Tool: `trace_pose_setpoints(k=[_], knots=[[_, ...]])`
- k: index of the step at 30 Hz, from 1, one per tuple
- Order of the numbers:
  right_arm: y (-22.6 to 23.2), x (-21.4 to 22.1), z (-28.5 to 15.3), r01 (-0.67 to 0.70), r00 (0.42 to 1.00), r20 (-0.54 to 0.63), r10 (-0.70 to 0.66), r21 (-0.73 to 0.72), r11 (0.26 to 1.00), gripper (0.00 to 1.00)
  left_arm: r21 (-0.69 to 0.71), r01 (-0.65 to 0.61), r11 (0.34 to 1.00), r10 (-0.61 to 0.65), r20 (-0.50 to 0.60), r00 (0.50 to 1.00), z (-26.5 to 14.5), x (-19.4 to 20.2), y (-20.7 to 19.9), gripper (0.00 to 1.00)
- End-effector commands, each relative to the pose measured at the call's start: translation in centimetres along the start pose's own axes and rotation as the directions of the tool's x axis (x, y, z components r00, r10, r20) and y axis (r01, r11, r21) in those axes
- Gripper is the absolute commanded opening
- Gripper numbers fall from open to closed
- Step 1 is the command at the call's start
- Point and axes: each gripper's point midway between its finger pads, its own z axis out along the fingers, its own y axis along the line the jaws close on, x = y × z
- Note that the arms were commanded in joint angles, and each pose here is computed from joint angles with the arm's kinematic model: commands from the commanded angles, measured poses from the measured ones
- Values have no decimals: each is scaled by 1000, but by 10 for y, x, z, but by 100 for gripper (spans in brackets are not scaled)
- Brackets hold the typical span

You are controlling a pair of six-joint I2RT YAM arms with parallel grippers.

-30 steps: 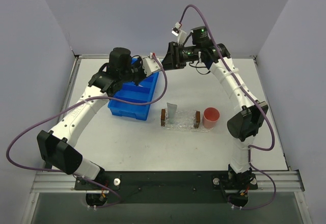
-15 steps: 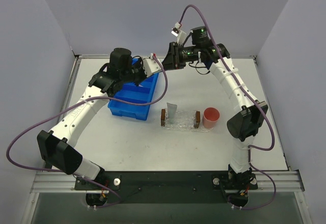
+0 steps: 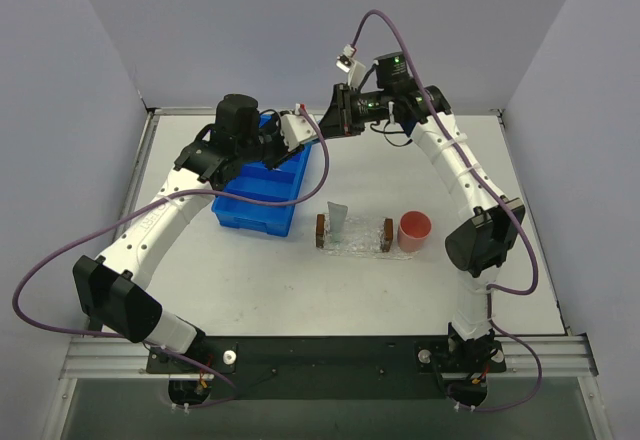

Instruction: Prepare toiletry sets of a toothbrush and toothpaste on the tray

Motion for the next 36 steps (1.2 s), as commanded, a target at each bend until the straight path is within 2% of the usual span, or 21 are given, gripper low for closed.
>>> trace_pose_setpoints(k=[1,6,15,19,21,28,36], knots=[[6,-11,-7,43,998,43,-43,0,999,0,-21,-3,1000,5,74,997,-5,-28,7,56],[4,-16,-14,46,997,62,-48,21,999,0,-23,1,1000,0,59,998,-4,-21,5,68],[-16,-16,-42,93,992,75,-106,152,984,0,-58,44,997,-44,14,999,-7,-4,6,76],[-19,-13,-66,162,981,69,-183,237,958,0,-106,94,990,-96,-16,995,-10,13,14,81],[-26,-9,-79,185,977,53,-208,285,941,0,-115,140,983,-144,-25,989,-10,22,14,85],[-30,16,-125,283,955,-40,-293,411,867,0,-170,258,951,-269,-45,962,-8,46,30,86],[-29,48,-157,388,921,-167,-352,475,790,0,-223,333,916,-373,-167,913,11,90,36,87]])
